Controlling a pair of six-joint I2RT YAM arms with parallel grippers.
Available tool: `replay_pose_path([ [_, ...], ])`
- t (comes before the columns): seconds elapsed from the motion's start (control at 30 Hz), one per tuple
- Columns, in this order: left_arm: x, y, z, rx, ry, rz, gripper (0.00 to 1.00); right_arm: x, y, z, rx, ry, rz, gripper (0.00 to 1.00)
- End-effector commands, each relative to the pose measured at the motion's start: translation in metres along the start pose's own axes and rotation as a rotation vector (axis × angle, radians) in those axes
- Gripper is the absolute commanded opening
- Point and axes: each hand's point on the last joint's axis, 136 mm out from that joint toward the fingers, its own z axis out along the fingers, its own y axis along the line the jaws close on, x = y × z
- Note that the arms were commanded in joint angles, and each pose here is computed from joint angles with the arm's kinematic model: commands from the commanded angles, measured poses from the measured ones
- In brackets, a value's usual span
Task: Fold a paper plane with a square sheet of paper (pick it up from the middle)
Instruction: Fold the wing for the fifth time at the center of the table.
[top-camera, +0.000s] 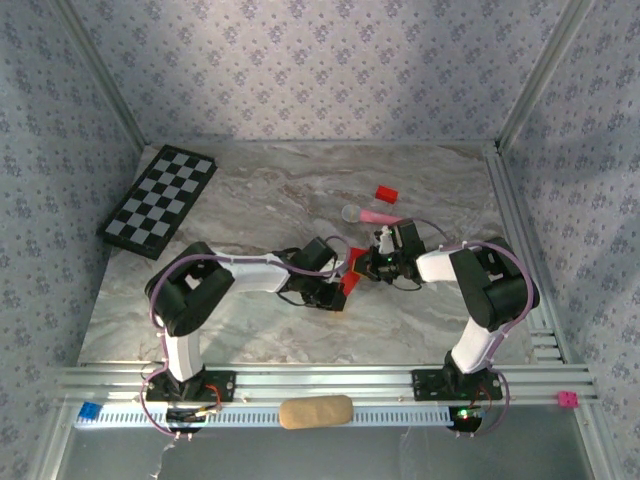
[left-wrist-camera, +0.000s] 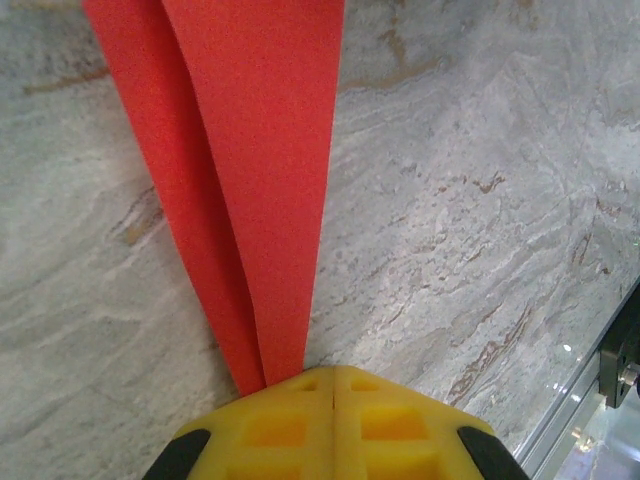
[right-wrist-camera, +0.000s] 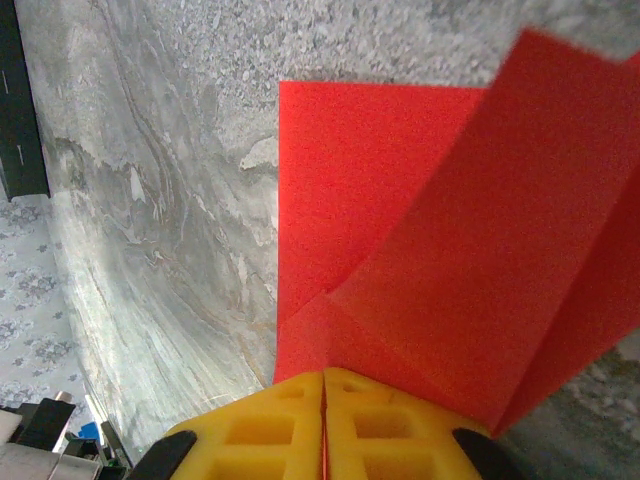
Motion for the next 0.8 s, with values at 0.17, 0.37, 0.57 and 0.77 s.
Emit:
replay_pose_path([
  [0.17,0.005,-0.009,-0.015,0.015,-0.030,0.028,0.09,0.017,-0.044,0.011,0.169,0.033,0.057,0.10],
  [0.37,-0.026,-0.030,-0.043,0.079,-0.159,0.058,0.11,0.016,-0.041,0.011,0.165,0.031,0.056,0.10],
  [0.57,-0.057,-0.025,-0.040,0.121,-0.179,-0.007,0.10,0.016,-0.040,0.012,0.162,0.032,0.057,0.10],
  [0.77,-0.072,-0.024,-0.025,0.116,-0.156,-0.005,0.11,0.016,-0.038,0.012,0.158,0.029,0.053,0.10],
])
